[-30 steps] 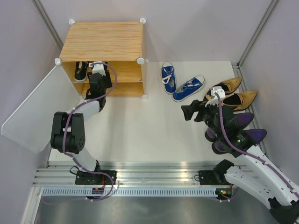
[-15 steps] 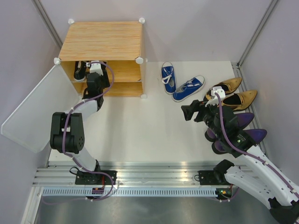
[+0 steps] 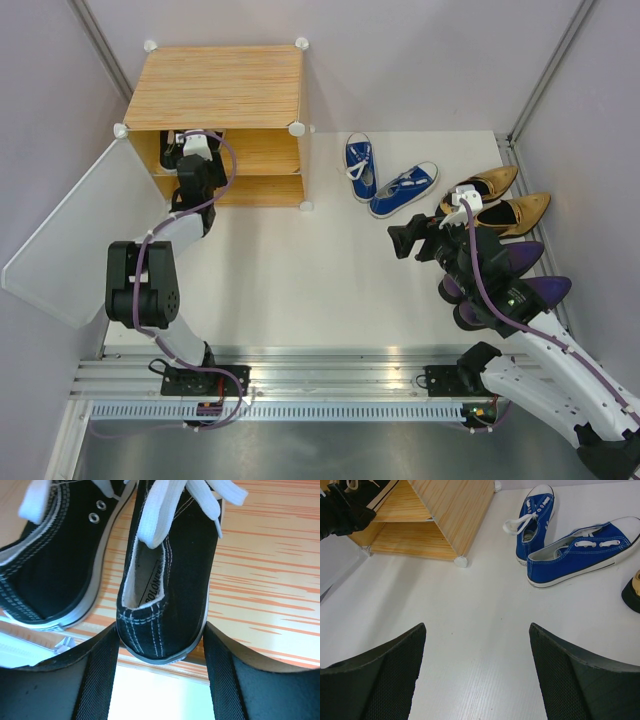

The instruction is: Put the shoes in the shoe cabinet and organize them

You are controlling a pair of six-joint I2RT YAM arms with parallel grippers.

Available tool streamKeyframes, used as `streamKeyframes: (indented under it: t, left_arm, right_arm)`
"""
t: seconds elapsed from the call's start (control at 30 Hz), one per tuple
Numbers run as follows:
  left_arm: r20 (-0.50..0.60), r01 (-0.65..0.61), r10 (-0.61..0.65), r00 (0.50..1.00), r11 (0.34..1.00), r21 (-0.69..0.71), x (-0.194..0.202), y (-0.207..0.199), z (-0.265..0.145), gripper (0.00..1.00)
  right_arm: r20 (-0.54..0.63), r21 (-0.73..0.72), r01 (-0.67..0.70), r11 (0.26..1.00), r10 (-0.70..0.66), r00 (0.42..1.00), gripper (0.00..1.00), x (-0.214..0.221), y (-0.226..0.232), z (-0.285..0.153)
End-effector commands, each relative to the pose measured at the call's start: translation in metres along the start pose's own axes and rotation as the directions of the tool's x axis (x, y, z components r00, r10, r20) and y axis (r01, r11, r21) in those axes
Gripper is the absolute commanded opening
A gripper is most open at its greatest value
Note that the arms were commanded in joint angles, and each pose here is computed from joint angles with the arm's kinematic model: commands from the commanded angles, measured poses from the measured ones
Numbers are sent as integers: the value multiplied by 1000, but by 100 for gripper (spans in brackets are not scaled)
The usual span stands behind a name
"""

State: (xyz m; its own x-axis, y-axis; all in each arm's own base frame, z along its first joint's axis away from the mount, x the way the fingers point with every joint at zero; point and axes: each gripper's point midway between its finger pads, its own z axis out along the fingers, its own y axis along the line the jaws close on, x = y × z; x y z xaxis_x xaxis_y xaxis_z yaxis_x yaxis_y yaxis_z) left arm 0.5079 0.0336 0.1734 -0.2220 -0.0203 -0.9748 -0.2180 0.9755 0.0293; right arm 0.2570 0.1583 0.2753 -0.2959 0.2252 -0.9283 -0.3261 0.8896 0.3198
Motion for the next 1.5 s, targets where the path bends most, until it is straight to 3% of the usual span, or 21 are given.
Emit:
streamKeyframes:
  t: [0.0, 0.2, 0.33, 0.77, 1.0, 1.17, 1.47]
  left_arm:
    - [-19, 3, -9, 1000, 962, -273, -2, 72, 2, 19]
    - [-27, 18, -26, 999, 963, -271, 5, 72, -3, 54]
    - [-12, 36, -40, 999, 966, -257, 1, 71, -10, 64]
    - [-42, 31, -42, 998, 970, -239, 2, 71, -29, 76]
    - [-10, 110, -111, 994, 991, -74, -23, 39, -41, 99]
    - [2, 171, -172, 985, 982, 79, -45, 9, -57, 99]
    - [-128, 326, -312, 941, 940, 101, -55, -1, -111, 99]
  right_arm:
    - [32, -13, -8, 1000, 9, 999, 87, -9, 3, 0]
    - [37, -11, -8, 1000, 9, 999, 87, -10, 2, 0]
    - [36, -14, -8, 1000, 8, 999, 87, -10, 3, -1]
    - [56, -30, -15, 999, 16, 998, 88, -14, 5, -7]
    - [56, -29, -15, 999, 16, 998, 88, -13, 4, -7]
    - [58, -21, -15, 1000, 16, 998, 88, -14, 3, -6]
    - [50, 21, -17, 1000, 16, 999, 88, -10, -4, -2]
